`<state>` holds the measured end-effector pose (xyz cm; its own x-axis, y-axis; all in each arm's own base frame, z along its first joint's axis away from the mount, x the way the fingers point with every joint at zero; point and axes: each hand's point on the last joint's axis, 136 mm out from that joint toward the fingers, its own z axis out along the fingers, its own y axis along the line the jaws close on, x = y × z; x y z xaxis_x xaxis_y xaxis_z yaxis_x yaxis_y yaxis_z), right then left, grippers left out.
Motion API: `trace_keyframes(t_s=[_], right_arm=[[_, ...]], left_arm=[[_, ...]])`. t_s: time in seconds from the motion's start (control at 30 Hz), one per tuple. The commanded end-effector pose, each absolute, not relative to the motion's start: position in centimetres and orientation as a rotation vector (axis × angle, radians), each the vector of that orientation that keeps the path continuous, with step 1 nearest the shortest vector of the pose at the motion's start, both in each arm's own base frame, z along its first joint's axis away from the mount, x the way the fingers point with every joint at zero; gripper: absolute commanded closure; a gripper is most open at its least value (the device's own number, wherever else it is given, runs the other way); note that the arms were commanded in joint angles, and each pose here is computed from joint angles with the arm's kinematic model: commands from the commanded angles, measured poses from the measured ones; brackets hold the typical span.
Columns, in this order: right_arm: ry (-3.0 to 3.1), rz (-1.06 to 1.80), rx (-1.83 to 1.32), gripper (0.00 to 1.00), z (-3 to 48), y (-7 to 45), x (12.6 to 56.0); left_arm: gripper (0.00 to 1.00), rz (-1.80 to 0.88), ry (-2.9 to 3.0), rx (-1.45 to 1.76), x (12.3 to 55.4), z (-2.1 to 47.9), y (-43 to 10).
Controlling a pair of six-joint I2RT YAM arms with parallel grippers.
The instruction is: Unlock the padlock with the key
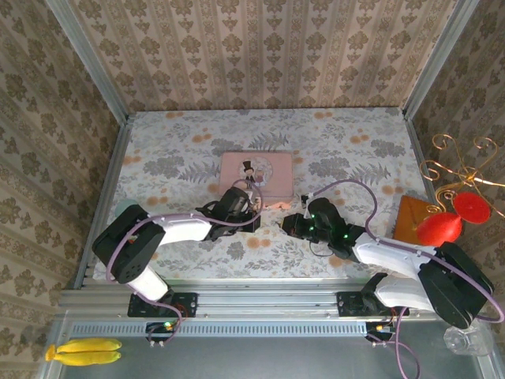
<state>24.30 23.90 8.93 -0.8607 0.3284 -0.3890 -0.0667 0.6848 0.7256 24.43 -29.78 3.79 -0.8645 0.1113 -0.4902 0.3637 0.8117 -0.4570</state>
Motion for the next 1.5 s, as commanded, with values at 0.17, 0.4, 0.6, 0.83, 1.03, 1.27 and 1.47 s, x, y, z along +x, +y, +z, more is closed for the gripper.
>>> trace_keyframes(t_s=[0.17, 0.4, 0.6, 0.83, 1.03, 1.27, 1.47], right_arm=[[2.346, 1.138, 0.296, 1.0, 9.6, 25.1, 25.4], [2.305, 1.266, 0.455, 1.0, 8.2, 25.7, 25.8], [2.286, 1.311, 0.504, 1.0, 7.4, 26.0, 26.1], [2.269, 1.314, 0.503, 1.0, 7.7, 26.0, 26.3], [2.25, 1.347, 0.475, 1.0, 7.8, 26.4, 26.3], [2.214, 1.395, 0.496, 1.0, 8.2, 26.6, 26.5], [2.21, 1.43, 0.5, 1.0, 8.3, 27.1, 26.5]], left_arm=[[0.94, -0.808, 2.493, 0.232, 25.4, 6.3, -29.6], [0.99, -1.024, 2.435, 0.114, 25.5, 8.6, -30.7], [1.0, -1.164, 2.404, 0.013, 25.5, 10.3, -31.1], [1.0, -1.228, 2.374, -0.072, 25.7, 10.7, -30.7], [1.0, -1.318, 2.315, -0.107, 26.0, 11.9, -31.0], [1.0, -1.395, 2.261, -0.167, 26.2, 12.8, -31.0], [1.0, -1.427, 2.229, -0.176, 26.5, 13.5, -31.0]])
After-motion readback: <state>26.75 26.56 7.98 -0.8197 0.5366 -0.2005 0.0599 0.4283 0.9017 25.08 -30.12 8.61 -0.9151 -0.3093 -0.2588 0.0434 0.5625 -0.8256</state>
